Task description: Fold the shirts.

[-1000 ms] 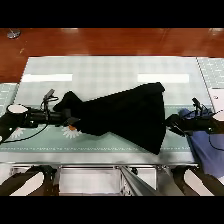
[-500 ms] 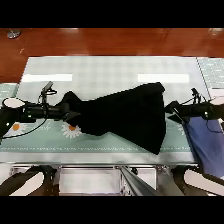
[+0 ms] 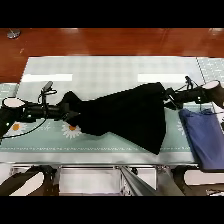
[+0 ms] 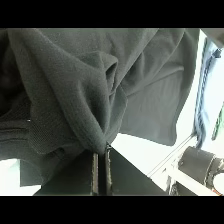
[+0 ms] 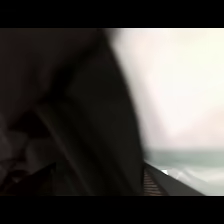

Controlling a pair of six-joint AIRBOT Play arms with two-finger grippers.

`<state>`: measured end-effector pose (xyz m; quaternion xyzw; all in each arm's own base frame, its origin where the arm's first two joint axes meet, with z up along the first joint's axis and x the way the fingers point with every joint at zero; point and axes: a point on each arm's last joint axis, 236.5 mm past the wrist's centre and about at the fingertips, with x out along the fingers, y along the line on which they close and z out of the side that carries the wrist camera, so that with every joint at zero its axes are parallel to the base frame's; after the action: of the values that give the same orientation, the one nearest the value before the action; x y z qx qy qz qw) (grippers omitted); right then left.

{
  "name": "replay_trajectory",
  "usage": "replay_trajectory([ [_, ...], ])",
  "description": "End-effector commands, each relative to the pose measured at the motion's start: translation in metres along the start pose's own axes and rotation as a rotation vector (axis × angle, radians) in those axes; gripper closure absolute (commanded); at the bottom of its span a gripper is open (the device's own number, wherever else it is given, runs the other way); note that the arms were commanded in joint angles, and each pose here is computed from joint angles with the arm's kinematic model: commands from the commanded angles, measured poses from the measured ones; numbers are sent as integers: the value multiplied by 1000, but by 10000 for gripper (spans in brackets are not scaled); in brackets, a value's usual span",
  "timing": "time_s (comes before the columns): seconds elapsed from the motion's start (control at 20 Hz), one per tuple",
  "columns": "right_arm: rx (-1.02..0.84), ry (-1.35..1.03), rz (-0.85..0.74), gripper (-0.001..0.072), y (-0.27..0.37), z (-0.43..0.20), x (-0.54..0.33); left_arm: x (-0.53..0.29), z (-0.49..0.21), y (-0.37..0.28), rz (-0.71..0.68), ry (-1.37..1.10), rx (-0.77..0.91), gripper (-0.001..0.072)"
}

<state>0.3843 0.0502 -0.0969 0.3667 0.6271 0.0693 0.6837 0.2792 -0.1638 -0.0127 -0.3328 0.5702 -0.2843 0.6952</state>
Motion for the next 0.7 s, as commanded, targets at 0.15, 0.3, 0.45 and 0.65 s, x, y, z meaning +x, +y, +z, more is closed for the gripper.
replay_trajectory([
  [0.15, -150, 41, 9, 679, 48, 9, 11, -15, 25, -18, -14, -52, 37, 681],
  [0.3, -294, -33, 65, 680, 106, 31, -43, -79, 100, -85, -88, -276, 178, 681],
  [0.45, -489, -306, 134, 680, 197, 57, -150, -186, 166, -175, -138, -580, 378, 681],
  [0.65, -759, -634, 213, 680, 297, 9, -304, -329, 174, -286, -80, -919, 655, 681],
])
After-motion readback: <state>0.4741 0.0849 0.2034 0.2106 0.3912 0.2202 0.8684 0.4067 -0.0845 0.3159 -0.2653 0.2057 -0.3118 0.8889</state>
